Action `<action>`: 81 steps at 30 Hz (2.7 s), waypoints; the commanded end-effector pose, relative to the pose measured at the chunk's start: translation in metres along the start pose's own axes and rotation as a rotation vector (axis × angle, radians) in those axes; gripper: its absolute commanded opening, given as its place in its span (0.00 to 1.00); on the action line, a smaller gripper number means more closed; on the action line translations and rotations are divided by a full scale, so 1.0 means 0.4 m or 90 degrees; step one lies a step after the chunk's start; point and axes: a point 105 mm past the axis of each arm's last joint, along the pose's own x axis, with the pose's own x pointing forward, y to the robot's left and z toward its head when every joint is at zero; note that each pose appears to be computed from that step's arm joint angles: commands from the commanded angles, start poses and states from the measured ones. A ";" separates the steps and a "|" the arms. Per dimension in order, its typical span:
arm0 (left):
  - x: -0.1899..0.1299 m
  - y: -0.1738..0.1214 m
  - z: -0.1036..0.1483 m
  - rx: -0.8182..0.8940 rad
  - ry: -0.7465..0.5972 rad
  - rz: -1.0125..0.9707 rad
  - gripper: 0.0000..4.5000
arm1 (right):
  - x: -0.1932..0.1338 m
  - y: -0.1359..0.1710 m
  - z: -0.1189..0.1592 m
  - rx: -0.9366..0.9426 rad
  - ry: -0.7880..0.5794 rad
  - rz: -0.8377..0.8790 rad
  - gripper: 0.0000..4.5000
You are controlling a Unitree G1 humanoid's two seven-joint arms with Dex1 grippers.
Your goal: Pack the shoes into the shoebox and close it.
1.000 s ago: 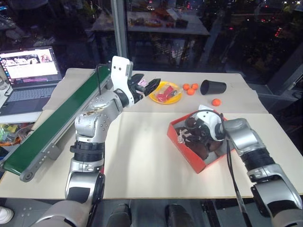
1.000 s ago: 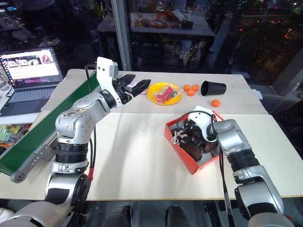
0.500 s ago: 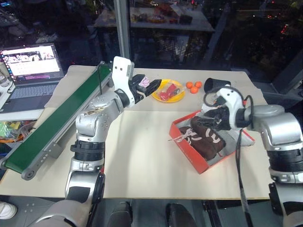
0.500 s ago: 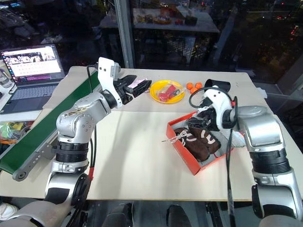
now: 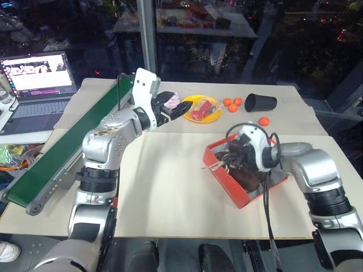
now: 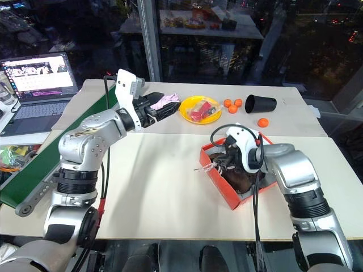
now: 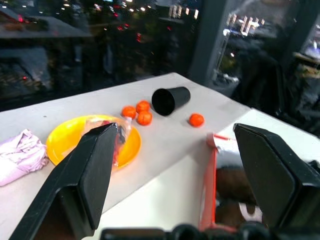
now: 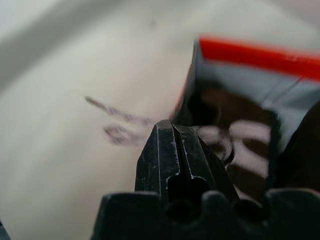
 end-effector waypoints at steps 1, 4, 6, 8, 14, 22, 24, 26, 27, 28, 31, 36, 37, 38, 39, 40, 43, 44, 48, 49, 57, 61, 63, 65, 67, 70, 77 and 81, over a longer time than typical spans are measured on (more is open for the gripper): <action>-0.026 -0.045 0.011 0.035 0.017 -0.079 0.89 | -0.006 -0.021 0.008 -0.020 -0.015 -0.017 0.00; -0.050 -0.064 -0.008 0.049 0.055 -0.126 0.89 | 0.005 -0.029 -0.004 -0.017 -0.009 -0.017 0.00; -0.066 -0.074 -0.018 0.064 0.079 -0.156 0.89 | 0.011 -0.034 -0.010 -0.014 -0.007 -0.016 0.00; -0.088 -0.082 -0.032 0.083 0.110 -0.190 0.89 | 0.020 -0.044 -0.022 -0.011 0.001 -0.021 0.00; -0.120 -0.089 -0.059 0.119 0.165 -0.246 0.89 | 0.025 -0.091 -0.073 -0.033 0.049 -0.066 0.00; -0.126 -0.090 -0.062 0.122 0.172 -0.259 0.89 | -0.095 -0.108 0.061 -0.052 -0.037 -0.083 0.00; -0.126 -0.090 -0.063 0.122 0.172 -0.260 0.89 | -0.111 -0.103 0.083 -0.056 -0.051 -0.084 0.00; -0.125 -0.092 -0.063 0.122 0.172 -0.262 0.89 | -0.123 -0.093 0.110 -0.059 -0.068 -0.081 0.00; -0.125 -0.092 -0.063 0.122 0.172 -0.263 0.89 | -0.125 -0.088 0.119 -0.062 -0.074 -0.079 0.00; -0.125 -0.093 -0.063 0.122 0.173 -0.264 0.89 | -0.125 -0.082 0.124 -0.065 -0.077 -0.076 0.00; -0.125 -0.093 -0.064 0.122 0.173 -0.264 0.89 | -0.112 -0.058 0.131 -0.060 -0.085 -0.052 0.00; -0.126 -0.096 -0.066 0.121 0.177 -0.267 0.89 | -0.061 -0.031 0.119 -0.057 -0.077 -0.024 0.00; -0.127 -0.096 -0.067 0.121 0.178 -0.268 0.89 | -0.056 -0.028 0.121 -0.056 -0.078 -0.021 0.00; -0.127 -0.097 -0.067 0.121 0.179 -0.268 0.89 | -0.051 -0.026 0.122 -0.055 -0.079 -0.017 0.00; -0.128 -0.096 -0.068 0.121 0.180 -0.267 0.89 | -0.046 -0.024 0.124 -0.055 -0.080 -0.014 0.00; -0.129 -0.096 -0.068 0.121 0.181 -0.267 0.89 | -0.043 -0.022 0.124 -0.055 -0.081 -0.012 0.00; -0.131 -0.095 -0.069 0.122 0.183 -0.265 0.89 | -0.025 -0.017 0.117 -0.050 -0.076 -0.002 0.00; -0.132 -0.094 -0.069 0.122 0.184 -0.264 0.89 | -0.019 -0.015 0.111 -0.048 -0.072 0.002 0.00; -0.134 -0.094 -0.069 0.123 0.185 -0.263 0.89 | -0.005 -0.013 0.084 -0.038 -0.057 0.008 0.00; -0.135 -0.094 -0.070 0.122 0.185 -0.262 0.89 | 0.000 -0.014 0.070 -0.032 -0.048 0.008 0.00; -0.135 -0.096 -0.069 0.122 0.188 -0.266 0.89 | 0.034 -0.031 -0.031 0.030 0.003 0.008 0.00; -0.135 -0.098 -0.068 0.123 0.188 -0.269 0.89 | 0.046 -0.052 -0.089 0.025 0.048 -0.010 0.00; -0.135 -0.100 -0.067 0.124 0.188 -0.269 0.89 | 0.048 -0.059 -0.109 0.006 0.070 -0.016 0.00; -0.135 -0.099 -0.065 0.124 0.188 -0.269 0.89 | 0.052 -0.070 -0.143 -0.058 0.123 -0.031 0.00; -0.135 -0.099 -0.065 0.124 0.189 -0.270 0.89 | 0.051 -0.090 -0.191 -0.181 0.216 -0.051 0.00; -0.134 -0.101 -0.065 0.124 0.190 -0.272 0.89 | 0.044 -0.114 -0.235 -0.305 0.307 -0.060 0.00; -0.128 -0.104 -0.067 0.120 0.186 -0.278 0.89 | 0.029 -0.079 -0.149 -0.277 0.218 -0.025 0.00; -0.123 -0.108 -0.068 0.120 0.183 -0.288 0.89 | 0.002 -0.021 -0.040 -0.160 0.073 0.024 0.00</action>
